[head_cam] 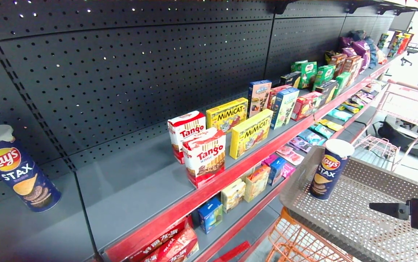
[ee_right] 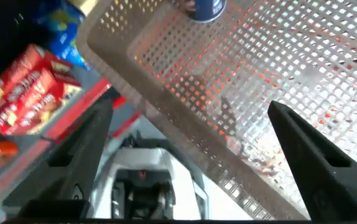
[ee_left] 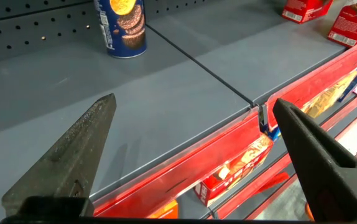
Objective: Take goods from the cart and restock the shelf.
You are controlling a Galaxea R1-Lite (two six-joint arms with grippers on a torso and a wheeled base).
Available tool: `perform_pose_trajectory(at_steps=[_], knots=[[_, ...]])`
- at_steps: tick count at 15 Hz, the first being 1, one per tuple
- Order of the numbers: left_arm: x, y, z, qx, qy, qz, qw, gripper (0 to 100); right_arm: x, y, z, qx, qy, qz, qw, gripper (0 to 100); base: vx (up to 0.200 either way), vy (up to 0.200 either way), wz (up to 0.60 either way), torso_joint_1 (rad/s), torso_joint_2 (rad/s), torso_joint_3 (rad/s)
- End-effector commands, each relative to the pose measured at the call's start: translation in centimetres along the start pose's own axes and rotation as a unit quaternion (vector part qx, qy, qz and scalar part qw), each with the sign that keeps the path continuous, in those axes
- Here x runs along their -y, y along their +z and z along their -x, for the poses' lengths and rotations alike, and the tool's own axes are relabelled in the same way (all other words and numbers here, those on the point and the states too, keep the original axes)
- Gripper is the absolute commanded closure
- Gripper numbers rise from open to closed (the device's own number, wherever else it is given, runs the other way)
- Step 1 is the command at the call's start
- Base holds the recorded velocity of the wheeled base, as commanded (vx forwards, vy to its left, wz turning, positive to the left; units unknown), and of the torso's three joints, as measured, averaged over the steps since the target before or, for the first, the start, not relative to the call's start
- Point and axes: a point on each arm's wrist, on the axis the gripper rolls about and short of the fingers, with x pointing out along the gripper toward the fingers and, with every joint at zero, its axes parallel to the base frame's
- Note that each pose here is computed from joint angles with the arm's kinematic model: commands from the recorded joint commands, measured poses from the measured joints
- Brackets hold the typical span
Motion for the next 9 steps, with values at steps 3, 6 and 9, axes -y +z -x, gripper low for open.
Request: perform_pose_trajectory(at_steps=[3, 6, 9], knots=[[0.0, 0.0, 0.0, 0.0, 0.0, 0.0, 1.0, 0, 0.8, 0.9, -2.4, 0.006, -0.006, 0.035, 0.999, 0, 0.0, 0.0, 0.0, 0.0, 0.0, 0.0], [0.0, 0.0, 0.0, 0.0, 0.0, 0.0, 1.0, 0, 1.8, 1.5, -4.0, 0.034, -0.019, 0.086, 0.996, 0, 0.0, 0.0, 0.0, 0.0, 0.0, 0.0], [0.0, 0.0, 0.0, 0.0, 0.0, 0.0, 1.0, 0, 2.1, 1.2, -5.4, 0.023, -0.009, 0.14, 0.99, 0, 0.0, 0.0, 0.0, 0.0, 0.0, 0.0]])
